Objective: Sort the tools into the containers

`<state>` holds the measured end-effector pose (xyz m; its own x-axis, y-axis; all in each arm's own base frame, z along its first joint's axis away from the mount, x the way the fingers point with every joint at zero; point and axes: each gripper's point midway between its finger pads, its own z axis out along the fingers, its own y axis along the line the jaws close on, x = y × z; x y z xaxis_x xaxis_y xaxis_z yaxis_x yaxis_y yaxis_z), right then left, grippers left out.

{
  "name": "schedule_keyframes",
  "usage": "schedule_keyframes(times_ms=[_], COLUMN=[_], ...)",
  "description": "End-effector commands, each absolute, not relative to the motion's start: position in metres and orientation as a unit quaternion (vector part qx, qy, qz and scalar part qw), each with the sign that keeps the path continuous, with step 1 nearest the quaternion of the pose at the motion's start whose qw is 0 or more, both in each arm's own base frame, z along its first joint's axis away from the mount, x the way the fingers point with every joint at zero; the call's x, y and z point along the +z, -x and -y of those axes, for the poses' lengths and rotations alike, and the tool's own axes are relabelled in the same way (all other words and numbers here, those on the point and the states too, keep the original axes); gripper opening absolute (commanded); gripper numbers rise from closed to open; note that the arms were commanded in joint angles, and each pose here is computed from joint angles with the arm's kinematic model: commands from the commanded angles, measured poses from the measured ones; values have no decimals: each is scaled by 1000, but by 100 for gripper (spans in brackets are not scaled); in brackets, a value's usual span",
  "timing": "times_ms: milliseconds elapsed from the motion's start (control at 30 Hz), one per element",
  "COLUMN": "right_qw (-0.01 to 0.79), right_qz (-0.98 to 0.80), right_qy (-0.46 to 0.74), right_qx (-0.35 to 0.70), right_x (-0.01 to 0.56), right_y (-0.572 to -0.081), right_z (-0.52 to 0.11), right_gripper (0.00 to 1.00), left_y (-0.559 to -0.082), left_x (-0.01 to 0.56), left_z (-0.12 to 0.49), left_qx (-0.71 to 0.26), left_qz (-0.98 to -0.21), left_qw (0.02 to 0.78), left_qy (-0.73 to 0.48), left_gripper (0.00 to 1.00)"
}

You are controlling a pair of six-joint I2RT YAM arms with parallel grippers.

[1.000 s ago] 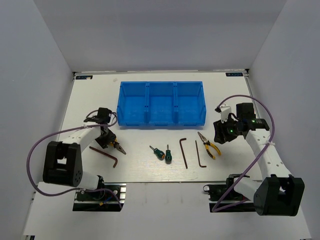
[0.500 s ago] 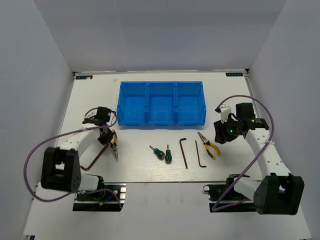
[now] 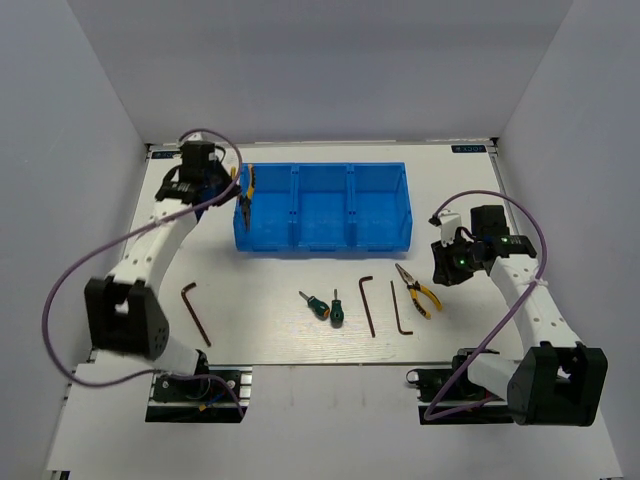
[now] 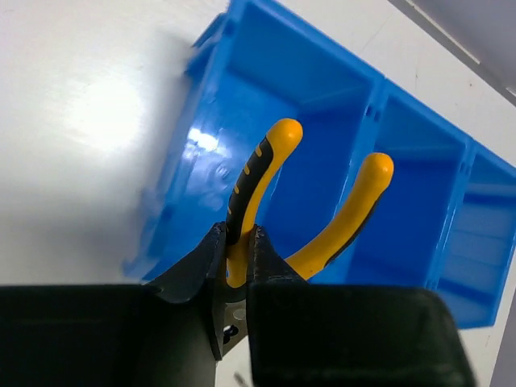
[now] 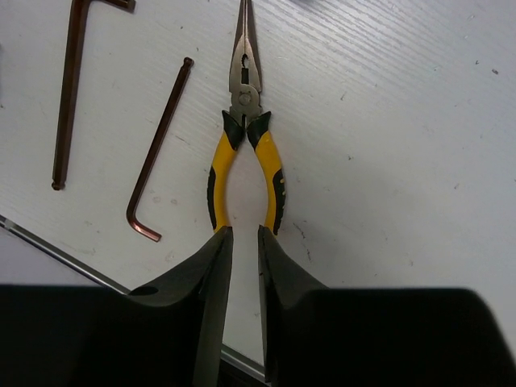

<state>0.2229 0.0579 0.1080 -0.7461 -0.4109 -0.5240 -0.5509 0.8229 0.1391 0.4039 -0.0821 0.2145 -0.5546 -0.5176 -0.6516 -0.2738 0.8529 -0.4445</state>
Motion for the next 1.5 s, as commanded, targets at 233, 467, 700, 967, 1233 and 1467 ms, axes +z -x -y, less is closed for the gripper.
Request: schedule_keyframes(times_ms=[233, 467, 700, 967, 1233, 1467], right_qw=[246, 244, 194, 176, 149, 142], right_qz=[-921, -922, -923, -908, -909, -898], right_qy=[268, 273, 303, 357, 377, 400], right_qx=[140, 122, 134, 134, 101, 116], right_x=[111, 104, 69, 28, -11, 12], right_y=[-230, -235, -239, -223, -212, -212], right_z=[-56, -50, -49, -47, -36, -42], right_gripper=[25, 53, 54, 54, 40, 0], left_y=[-522, -517, -513, -455, -321, -249], left_x=[190, 146, 176, 257, 204, 139], left_z=[146, 138, 146, 137, 65, 53], left_qx=[-190, -138, -163, -158, -81, -91], left_qz=[-880, -907, -901, -881, -892, -874], left_qw=[407, 367, 388, 443, 392, 326], left_qy=[154, 152, 109, 53, 212, 350], left_gripper=[0, 49, 56, 56, 56, 57])
